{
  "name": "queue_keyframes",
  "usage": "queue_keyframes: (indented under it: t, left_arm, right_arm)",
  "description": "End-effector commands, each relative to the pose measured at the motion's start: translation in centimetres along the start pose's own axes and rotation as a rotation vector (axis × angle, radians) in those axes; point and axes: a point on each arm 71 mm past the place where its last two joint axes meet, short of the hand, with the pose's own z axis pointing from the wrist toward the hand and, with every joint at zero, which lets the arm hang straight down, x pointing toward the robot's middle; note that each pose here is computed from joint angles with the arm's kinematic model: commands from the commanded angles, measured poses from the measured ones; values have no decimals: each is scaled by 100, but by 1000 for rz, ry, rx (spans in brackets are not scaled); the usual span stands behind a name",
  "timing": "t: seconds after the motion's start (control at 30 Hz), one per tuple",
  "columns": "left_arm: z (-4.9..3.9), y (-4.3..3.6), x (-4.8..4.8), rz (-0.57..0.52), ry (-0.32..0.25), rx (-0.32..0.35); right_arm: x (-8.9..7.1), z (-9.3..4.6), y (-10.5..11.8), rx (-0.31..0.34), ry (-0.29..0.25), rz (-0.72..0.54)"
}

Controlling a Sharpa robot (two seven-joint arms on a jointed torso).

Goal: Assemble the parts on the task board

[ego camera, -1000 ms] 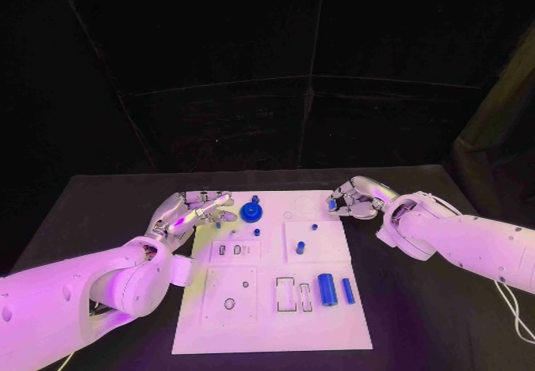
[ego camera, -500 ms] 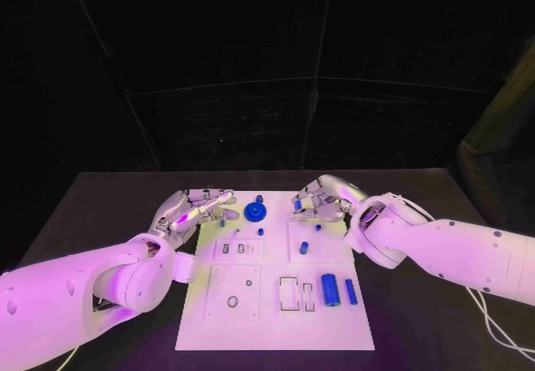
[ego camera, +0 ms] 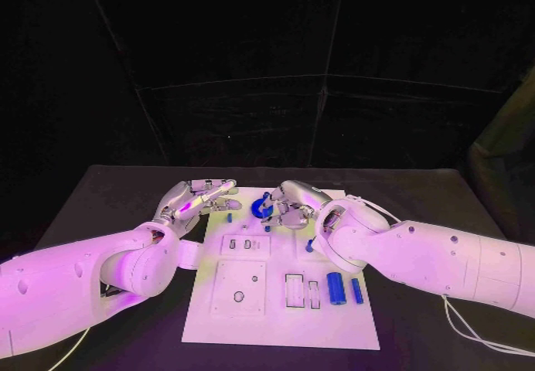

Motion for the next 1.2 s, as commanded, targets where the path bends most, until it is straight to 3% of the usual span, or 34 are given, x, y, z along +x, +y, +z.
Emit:
queue_keyframes:
  t: [0.03, 0.47, 1.2]
  left_arm:
    - [9, -13, 0, -23, 0, 0]
    - [26, -23, 3, -22, -2, 4]
    - [31, -21, 8, -22, 0, 2]
  right_arm:
    - [102, 33, 32, 27, 65, -78]
    - [403, 89, 154, 12, 129, -139]
    - [542, 82, 172, 6, 175, -155]
